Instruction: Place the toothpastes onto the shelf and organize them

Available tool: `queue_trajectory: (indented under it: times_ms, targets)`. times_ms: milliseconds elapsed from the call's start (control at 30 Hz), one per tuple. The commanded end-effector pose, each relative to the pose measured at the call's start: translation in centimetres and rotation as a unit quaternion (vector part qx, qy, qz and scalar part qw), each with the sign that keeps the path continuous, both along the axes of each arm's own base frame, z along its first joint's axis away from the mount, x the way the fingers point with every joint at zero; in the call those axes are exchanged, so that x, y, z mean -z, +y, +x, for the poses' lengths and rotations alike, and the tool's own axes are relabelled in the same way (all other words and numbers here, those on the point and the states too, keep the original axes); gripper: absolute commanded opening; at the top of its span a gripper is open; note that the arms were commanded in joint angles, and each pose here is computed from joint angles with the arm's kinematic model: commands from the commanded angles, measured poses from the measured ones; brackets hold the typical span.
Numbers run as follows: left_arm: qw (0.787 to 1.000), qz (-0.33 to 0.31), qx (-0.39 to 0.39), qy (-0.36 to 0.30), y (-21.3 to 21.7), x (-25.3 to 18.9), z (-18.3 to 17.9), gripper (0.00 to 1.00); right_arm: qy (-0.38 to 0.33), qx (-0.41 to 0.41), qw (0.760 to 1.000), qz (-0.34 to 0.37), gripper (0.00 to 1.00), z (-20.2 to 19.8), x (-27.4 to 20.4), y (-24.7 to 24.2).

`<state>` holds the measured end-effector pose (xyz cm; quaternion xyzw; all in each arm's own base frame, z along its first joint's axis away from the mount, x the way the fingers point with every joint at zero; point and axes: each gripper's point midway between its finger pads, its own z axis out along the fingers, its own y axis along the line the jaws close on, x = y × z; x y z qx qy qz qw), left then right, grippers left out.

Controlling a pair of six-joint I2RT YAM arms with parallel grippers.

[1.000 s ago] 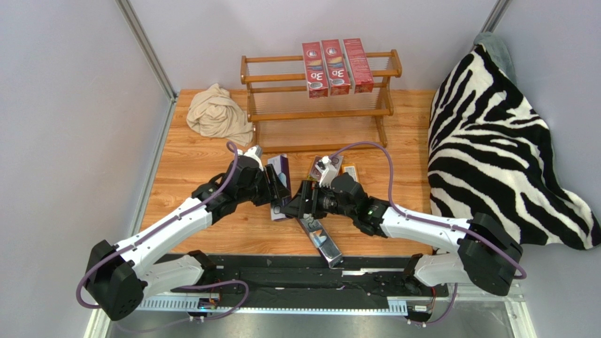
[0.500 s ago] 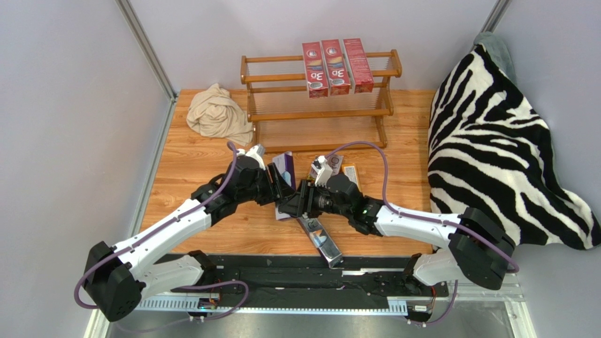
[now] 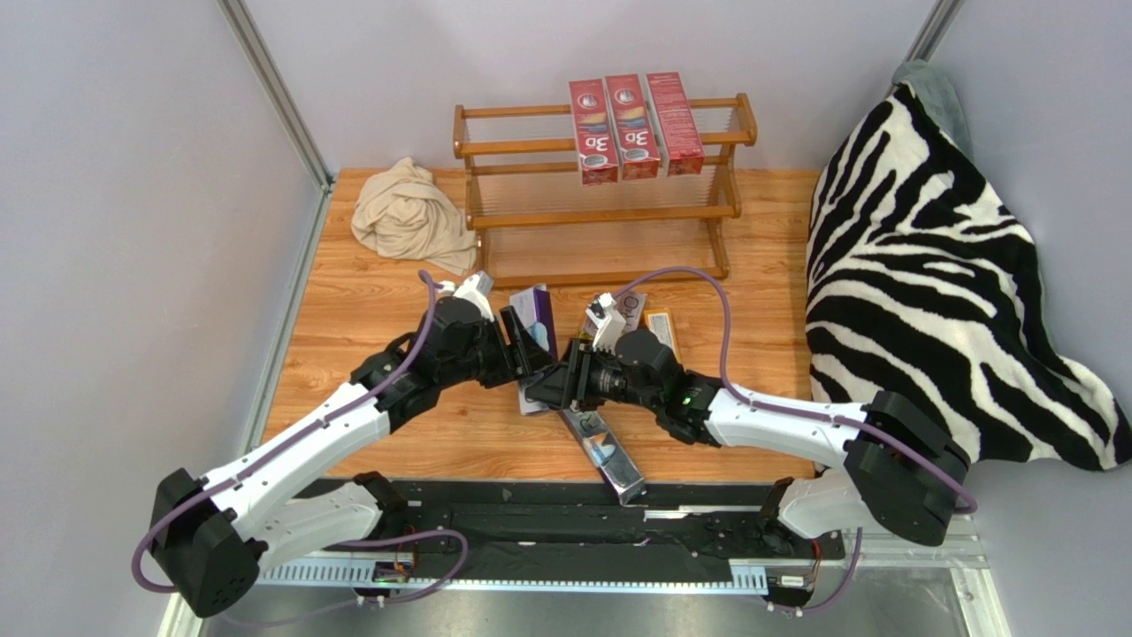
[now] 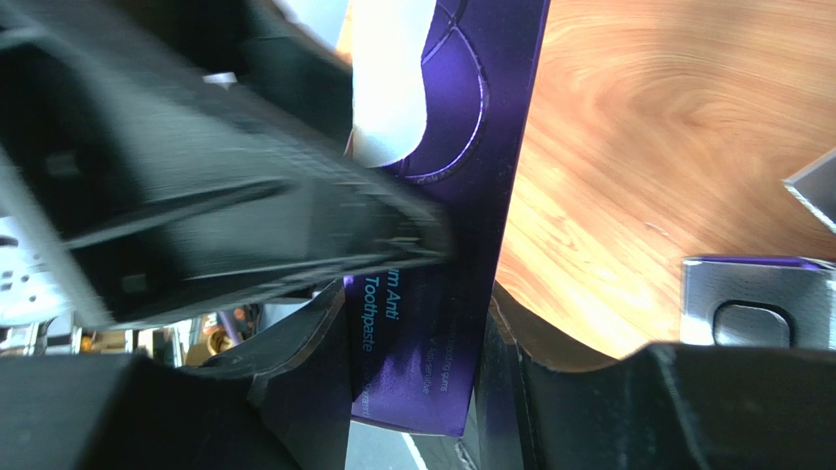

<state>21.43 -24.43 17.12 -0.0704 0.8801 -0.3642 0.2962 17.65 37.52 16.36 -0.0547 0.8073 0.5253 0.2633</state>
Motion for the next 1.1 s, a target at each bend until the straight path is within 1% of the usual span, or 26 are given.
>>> queue_trajectory:
  times_ms: [0, 67, 133, 167, 200, 233, 267, 367, 467, 600, 633, 700, 733, 800, 833, 867, 1000, 1033, 1067]
  targets:
    - [0.999, -0.019, -0.002, -0.044, 0.5, -2.8, -0.1, 0.68, -0.012, 0.033, 0.999, -0.003, 0.26, 1.1, 0.0, -0.9]
    - [0.998, -0.013, -0.004, -0.06, 1.0, -3.5, -0.1, 0.7, -0.011, 0.032, 0.999, -0.003, 0.25, 1.1, 0.0, -0.9]
    - [0.997, 0.009, -0.006, -0.073, 1.8, -3.9, -0.2, 0.76, -0.01, 0.03, 0.999, -0.004, 0.25, 1.0, 0.1, -0.9]
    - [0.997, 0.019, -0.009, -0.076, 2.3, -4.3, -0.2, 0.77, -0.012, 0.03, 0.999, -0.005, 0.24, 1.1, 0.2, -1.0]
    - [0.996, 0.028, -0.001, -0.085, 2.5, -4.5, -0.3, 0.8, -0.013, 0.027, 1.0, -0.004, 0.24, 1.0, 0.1, -1.0]
    - [0.995, 0.037, -0.011, -0.096, 3.1, -4.9, -0.1, 0.81, -0.014, 0.026, 1.0, -0.005, 0.24, 1.0, 0.1, -1.1]
    - [0.994, 0.036, -0.009, -0.105, 3.2, -5.5, -0.1, 0.83, -0.017, 0.025, 1.0, 0.0, 0.24, 1.1, -0.3, -1.2]
    - [0.99, 0.049, -0.002, -0.134, 3.8, -6.3, 0.0, 0.87, -0.032, 0.021, 0.999, 0.01, 0.23, 1.1, -1.2, -1.8]
    - [0.988, 0.049, -0.001, -0.149, 4.5, -6.4, 0.4, 0.88, -0.046, 0.017, 0.998, 0.028, 0.23, 0.9, -2.0, -2.5]
    - [0.986, -0.01, 0.042, -0.161, 3.9, -6.7, 0.4, 0.88, -0.096, -0.008, 0.994, 0.06, 0.23, -0.2, -5.5, -3.1]
    - [0.981, -0.041, 0.063, -0.176, 3.5, -7.1, 0.3, 0.88, -0.106, -0.013, 0.992, 0.068, 0.23, -0.4, -6.3, -3.2]
    - [0.972, -0.078, 0.093, -0.201, 2.8, -8.0, -0.1, 0.87, -0.125, -0.032, 0.988, 0.08, 0.23, -1.2, -7.5, -3.4]
    - [0.961, -0.105, 0.12, -0.225, 2.2, -9.0, -0.7, 0.87, -0.132, -0.036, 0.987, 0.089, 0.23, -1.4, -8.4, -3.6]
    - [0.947, -0.14, 0.148, -0.249, 1.5, -10.1, -1.6, 0.87, -0.144, -0.056, 0.982, 0.104, 0.23, -2.3, -9.5, -3.6]
    - [0.932, -0.162, 0.17, -0.275, 1.1, -11.0, -2.4, 0.87, -0.151, -0.062, 0.98, 0.114, 0.23, -2.6, -10.2, -3.7]
    - [0.928, -0.176, 0.179, -0.274, 0.9, -11.3, -2.7, 0.87, -0.155, -0.065, 0.978, 0.121, 0.23, -2.8, -10.6, -3.7]
    - [0.917, -0.194, 0.206, -0.281, 0.4, -11.7, -3.5, 0.86, -0.16, -0.087, 0.974, 0.133, 0.22, -3.6, -11.5, -3.6]
    - [0.907, -0.208, 0.217, -0.295, 0.2, -12.1, -3.8, 0.86, -0.161, -0.093, 0.974, 0.134, 0.22, -3.7, -11.4, -3.4]
    - [0.904, -0.219, 0.22, -0.294, 0.1, -12.4, -4.1, 0.86, -0.158, -0.101, 0.973, 0.132, 0.22, -3.8, -11.2, -3.2]
